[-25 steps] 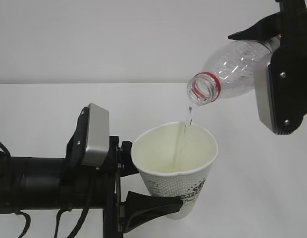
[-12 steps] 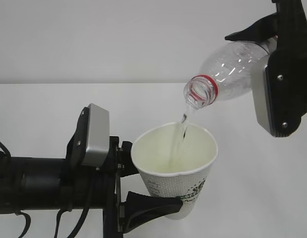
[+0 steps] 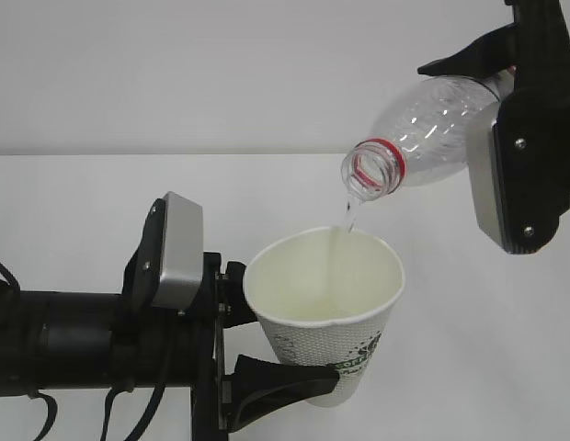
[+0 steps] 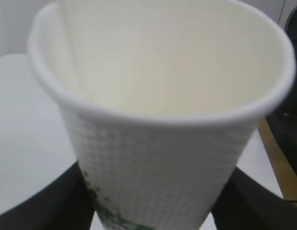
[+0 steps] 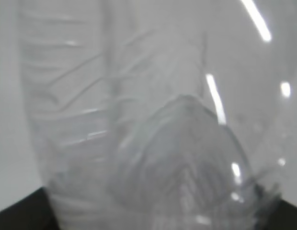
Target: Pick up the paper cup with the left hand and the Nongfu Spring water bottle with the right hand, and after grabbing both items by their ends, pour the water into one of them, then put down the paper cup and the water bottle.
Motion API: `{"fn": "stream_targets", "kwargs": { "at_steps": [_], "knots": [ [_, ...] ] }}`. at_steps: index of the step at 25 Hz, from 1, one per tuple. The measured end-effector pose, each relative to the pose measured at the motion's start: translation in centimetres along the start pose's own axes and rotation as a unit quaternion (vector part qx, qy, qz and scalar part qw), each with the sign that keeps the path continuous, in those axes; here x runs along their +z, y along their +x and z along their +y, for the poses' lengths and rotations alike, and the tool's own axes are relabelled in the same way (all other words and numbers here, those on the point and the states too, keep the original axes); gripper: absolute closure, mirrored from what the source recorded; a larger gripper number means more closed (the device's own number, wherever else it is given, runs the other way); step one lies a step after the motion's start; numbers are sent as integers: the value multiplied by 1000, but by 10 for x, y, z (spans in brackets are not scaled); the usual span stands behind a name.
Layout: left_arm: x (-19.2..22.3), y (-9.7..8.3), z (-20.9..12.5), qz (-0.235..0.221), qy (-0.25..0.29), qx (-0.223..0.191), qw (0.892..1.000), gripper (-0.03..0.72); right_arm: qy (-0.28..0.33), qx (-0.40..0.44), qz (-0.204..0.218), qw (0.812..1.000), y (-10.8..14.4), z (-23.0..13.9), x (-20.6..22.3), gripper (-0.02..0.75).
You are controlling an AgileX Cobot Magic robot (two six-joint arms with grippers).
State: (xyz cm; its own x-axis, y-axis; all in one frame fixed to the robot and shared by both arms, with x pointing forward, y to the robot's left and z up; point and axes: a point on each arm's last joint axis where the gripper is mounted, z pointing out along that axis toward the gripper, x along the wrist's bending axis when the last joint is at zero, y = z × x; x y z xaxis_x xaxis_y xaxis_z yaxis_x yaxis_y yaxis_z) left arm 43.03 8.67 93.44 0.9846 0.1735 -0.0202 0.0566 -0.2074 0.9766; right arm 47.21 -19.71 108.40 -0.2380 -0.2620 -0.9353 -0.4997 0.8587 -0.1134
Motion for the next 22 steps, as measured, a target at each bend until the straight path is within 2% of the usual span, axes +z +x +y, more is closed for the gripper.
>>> {"fn": "stream_targets", "kwargs": {
  "at_steps": [22],
  "knots": [
    [0,0,0,0,0,1,1000,196,7,0,-1,1000,0,-1,0,259]
  ]
}}
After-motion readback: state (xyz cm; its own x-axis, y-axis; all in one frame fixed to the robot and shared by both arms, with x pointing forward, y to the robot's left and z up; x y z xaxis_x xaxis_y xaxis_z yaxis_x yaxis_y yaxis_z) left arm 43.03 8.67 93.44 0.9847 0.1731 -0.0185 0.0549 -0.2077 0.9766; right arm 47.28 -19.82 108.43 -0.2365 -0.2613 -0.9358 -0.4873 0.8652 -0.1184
